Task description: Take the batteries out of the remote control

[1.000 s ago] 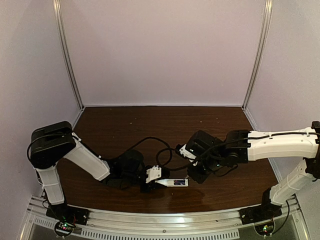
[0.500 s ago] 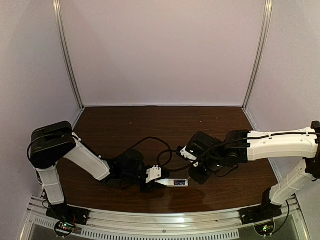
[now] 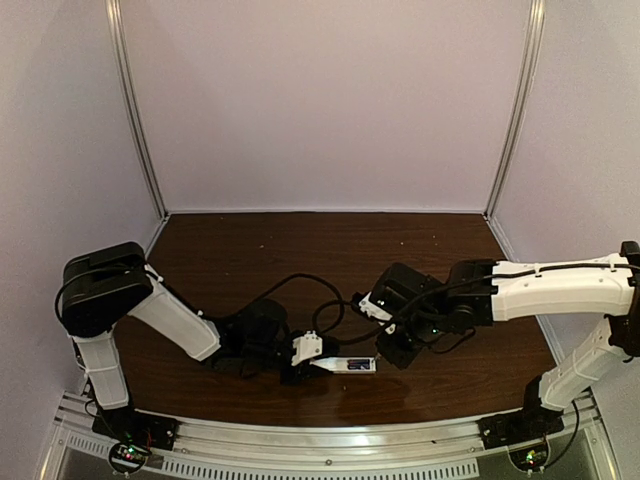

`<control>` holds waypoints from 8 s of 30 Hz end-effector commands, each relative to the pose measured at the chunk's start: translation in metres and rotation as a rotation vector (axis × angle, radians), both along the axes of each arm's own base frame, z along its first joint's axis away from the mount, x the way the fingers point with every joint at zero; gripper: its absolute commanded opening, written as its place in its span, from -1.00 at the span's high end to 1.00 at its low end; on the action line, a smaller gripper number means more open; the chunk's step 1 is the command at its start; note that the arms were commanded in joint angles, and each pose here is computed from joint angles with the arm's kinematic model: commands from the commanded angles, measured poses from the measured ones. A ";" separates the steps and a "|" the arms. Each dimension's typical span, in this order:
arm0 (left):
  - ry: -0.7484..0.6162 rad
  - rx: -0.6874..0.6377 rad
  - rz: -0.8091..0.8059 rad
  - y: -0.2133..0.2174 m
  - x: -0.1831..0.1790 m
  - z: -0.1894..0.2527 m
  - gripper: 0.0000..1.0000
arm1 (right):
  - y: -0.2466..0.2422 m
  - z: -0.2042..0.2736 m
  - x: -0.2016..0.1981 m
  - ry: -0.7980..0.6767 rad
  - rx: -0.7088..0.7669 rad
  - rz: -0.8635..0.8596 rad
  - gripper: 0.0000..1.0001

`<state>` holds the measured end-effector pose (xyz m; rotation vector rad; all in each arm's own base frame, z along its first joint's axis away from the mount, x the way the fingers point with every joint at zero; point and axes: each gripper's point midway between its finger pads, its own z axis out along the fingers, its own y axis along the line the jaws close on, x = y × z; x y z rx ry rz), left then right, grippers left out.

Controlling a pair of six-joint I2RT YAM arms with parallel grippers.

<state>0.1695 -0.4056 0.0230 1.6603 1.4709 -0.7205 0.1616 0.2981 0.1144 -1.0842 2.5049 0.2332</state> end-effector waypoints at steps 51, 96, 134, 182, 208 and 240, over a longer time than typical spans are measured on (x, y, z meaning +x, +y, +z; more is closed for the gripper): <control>-0.007 0.020 -0.013 -0.005 0.005 -0.008 1.00 | 0.010 0.002 -0.001 0.026 -0.060 0.070 1.00; 0.015 -0.001 -0.032 -0.004 0.003 -0.007 1.00 | -0.014 -0.042 -0.017 0.102 0.304 -0.056 1.00; 0.034 -0.024 0.056 -0.006 0.015 0.005 1.00 | -0.005 0.001 -0.002 0.040 0.394 -0.182 1.00; 0.083 -0.058 0.064 0.010 -0.024 0.011 1.00 | 0.006 0.065 -0.025 -0.237 0.050 -0.001 1.00; 0.112 -0.031 -0.095 0.016 -0.053 0.000 1.00 | 0.047 0.048 -0.055 -0.154 0.093 0.575 1.00; 0.104 -0.014 -0.047 0.013 -0.043 -0.004 1.00 | 0.011 0.008 -0.042 0.011 0.091 0.075 1.00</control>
